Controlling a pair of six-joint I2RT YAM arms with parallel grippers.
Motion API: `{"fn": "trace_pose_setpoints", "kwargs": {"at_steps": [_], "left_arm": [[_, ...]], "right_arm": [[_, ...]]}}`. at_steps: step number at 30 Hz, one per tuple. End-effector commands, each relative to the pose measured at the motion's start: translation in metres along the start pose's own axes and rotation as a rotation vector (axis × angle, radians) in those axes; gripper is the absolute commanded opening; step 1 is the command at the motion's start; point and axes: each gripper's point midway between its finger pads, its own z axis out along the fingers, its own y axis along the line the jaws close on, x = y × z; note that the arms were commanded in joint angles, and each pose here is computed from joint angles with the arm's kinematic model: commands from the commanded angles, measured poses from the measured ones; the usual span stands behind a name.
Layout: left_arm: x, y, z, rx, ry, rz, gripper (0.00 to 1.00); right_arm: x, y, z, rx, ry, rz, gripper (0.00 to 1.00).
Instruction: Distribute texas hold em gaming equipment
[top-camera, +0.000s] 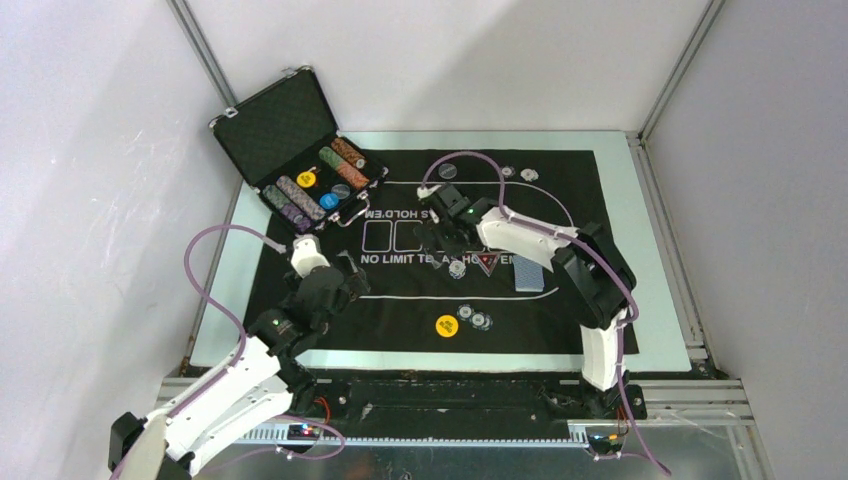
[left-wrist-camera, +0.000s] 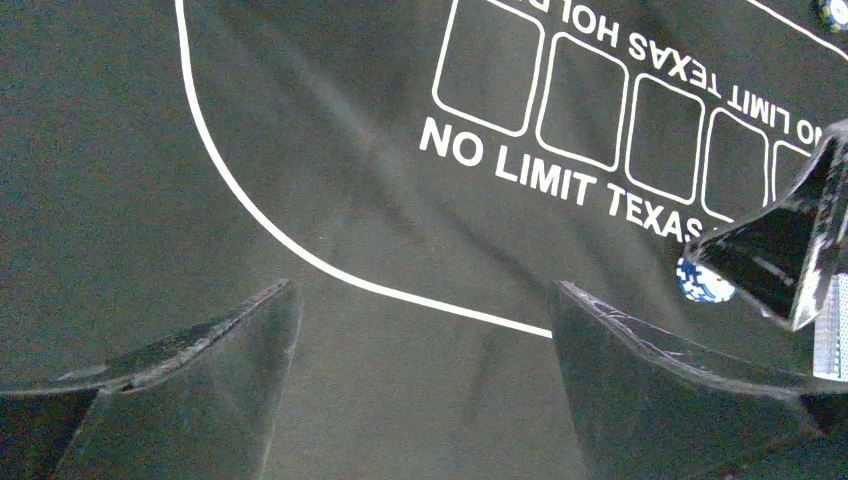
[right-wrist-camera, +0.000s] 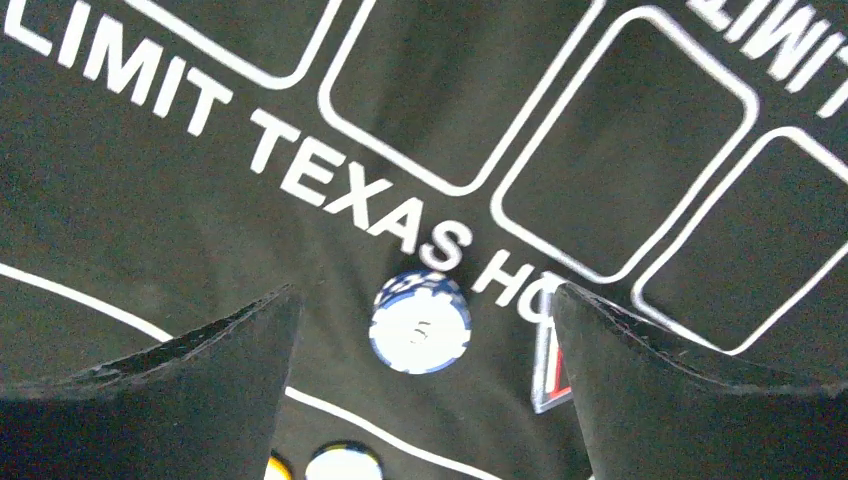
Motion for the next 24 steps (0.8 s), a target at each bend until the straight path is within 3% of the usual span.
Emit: {"fn": "trace_pose_setpoints", "kwargs": {"at_steps": [1, 15, 24], "left_arm": [[0.003, 0.005, 0.002, -0.013, -0.004, 0.007, 1.0], [0.004, 0.006, 0.004, -0.024, 0.0, 0.009, 1.0], [0.004, 0.008, 0.004, -0.031, -0.001, 0.012, 1.0]], "right_arm": [[-0.009, 0.015, -0.015, -0.011, -0.054, 0.04, 0.97], [0.022, 0.017, 0.007, -0.014, 0.055, 0.121, 0.7], [0.033, 0.014, 0.013, -0.009, 0.092, 0.151, 0.64]]}}
